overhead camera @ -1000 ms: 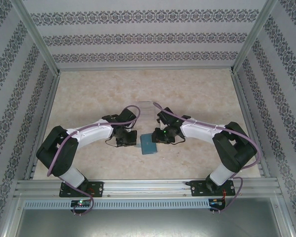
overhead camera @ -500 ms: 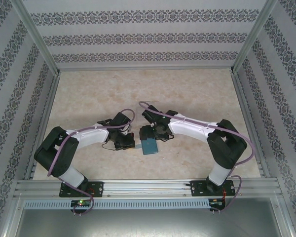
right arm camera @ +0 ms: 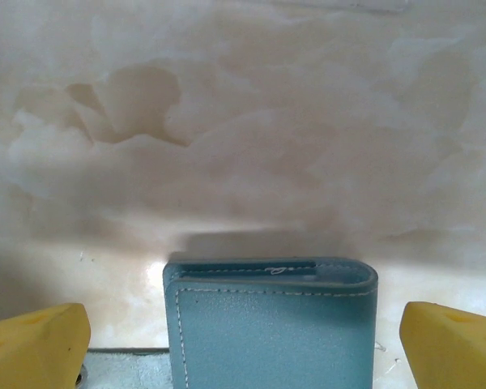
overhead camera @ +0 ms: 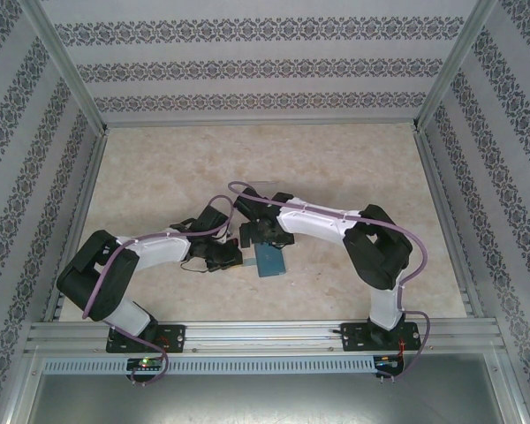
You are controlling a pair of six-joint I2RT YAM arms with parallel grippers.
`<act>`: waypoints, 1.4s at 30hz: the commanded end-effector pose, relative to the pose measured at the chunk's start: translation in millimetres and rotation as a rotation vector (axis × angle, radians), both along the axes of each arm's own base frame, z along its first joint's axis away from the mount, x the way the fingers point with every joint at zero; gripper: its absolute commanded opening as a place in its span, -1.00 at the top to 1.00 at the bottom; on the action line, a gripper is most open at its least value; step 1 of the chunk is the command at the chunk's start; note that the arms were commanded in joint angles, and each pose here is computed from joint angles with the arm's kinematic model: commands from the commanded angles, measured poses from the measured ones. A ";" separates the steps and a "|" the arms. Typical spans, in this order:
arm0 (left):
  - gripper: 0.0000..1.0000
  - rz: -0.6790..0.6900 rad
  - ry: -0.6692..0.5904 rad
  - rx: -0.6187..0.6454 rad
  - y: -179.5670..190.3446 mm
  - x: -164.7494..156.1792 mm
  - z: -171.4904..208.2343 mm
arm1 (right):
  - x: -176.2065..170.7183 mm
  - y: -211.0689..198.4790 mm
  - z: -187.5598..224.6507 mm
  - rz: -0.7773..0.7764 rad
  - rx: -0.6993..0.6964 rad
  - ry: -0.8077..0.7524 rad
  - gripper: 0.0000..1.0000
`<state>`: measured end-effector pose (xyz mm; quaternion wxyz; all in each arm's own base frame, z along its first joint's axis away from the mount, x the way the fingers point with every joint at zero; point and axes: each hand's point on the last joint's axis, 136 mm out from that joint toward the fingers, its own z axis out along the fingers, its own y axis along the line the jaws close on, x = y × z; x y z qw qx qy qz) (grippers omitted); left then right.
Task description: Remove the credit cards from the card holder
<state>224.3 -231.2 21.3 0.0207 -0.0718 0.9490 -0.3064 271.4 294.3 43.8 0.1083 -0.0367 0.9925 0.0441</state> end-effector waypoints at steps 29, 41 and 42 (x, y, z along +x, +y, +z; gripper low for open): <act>0.89 0.028 0.047 0.040 12.1 -14.8 -18.4 | 0.1 -28.0 10.8 -0.015 -0.154 -0.054 -0.96; 0.89 0.036 0.045 0.050 13.4 -13.6 -15.9 | -1.9 -38.7 28.5 -0.002 -0.174 -0.080 -0.95; 0.89 0.035 0.043 0.049 12.9 -12.9 -15.1 | -2.8 -40.3 30.3 0.001 -0.180 -0.081 -0.94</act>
